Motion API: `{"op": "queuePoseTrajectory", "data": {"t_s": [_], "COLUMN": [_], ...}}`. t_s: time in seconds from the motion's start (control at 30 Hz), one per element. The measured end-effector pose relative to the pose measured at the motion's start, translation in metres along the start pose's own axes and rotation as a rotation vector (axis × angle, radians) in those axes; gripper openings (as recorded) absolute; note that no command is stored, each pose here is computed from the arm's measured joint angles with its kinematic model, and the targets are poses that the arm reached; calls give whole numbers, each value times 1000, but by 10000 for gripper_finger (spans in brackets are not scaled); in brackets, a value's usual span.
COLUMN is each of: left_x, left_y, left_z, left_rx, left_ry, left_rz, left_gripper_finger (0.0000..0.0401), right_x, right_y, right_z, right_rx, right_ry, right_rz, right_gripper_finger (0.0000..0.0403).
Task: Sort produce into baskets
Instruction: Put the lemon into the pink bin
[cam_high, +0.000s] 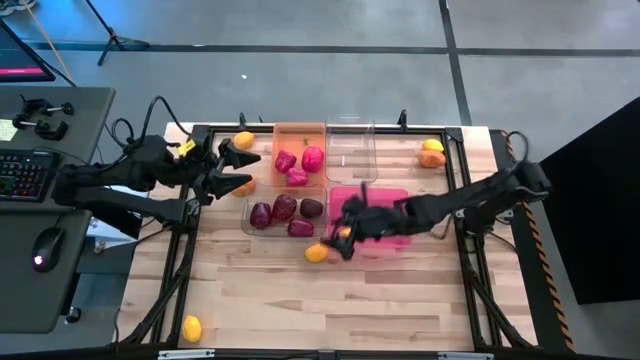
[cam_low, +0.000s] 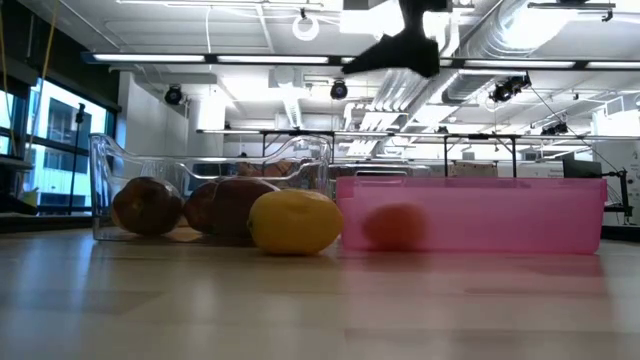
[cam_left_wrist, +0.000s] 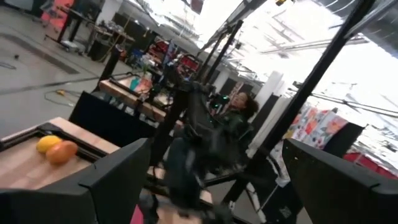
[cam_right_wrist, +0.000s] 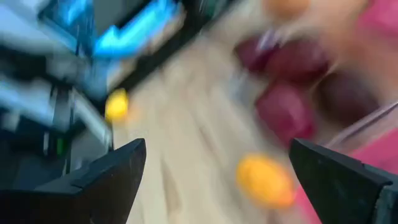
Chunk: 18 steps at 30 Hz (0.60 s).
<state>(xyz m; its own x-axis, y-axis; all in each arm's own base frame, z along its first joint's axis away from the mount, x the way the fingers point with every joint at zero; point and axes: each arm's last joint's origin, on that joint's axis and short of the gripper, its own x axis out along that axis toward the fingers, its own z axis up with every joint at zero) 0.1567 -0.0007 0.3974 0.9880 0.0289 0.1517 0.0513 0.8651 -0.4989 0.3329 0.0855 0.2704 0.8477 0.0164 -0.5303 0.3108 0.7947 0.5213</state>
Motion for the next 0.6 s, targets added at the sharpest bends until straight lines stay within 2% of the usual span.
{"op": "queuePoseTrajectory", "data": {"t_s": [0.13,0.3,0.5,0.6], "left_x": [1,3,3,2], "left_y": [2,3,4,5], "left_z": [-2,-4,-5,-7], "left_rx": [-7,18,73,92], "left_ry": [5,18,33,51], "left_rz": [33,55,62,71], "left_gripper_finger": [353,353,353,353], "right_x": [25,48,75,88], "right_y": [3,20,38,41], "right_z": [-27,-40,-48,-48], "right_rx": [-120,-285,-620,-714], "right_ry": [131,237,331,350], "right_rz": [11,6,-131,-237], "right_gripper_finger": [383,383,383,383]}}
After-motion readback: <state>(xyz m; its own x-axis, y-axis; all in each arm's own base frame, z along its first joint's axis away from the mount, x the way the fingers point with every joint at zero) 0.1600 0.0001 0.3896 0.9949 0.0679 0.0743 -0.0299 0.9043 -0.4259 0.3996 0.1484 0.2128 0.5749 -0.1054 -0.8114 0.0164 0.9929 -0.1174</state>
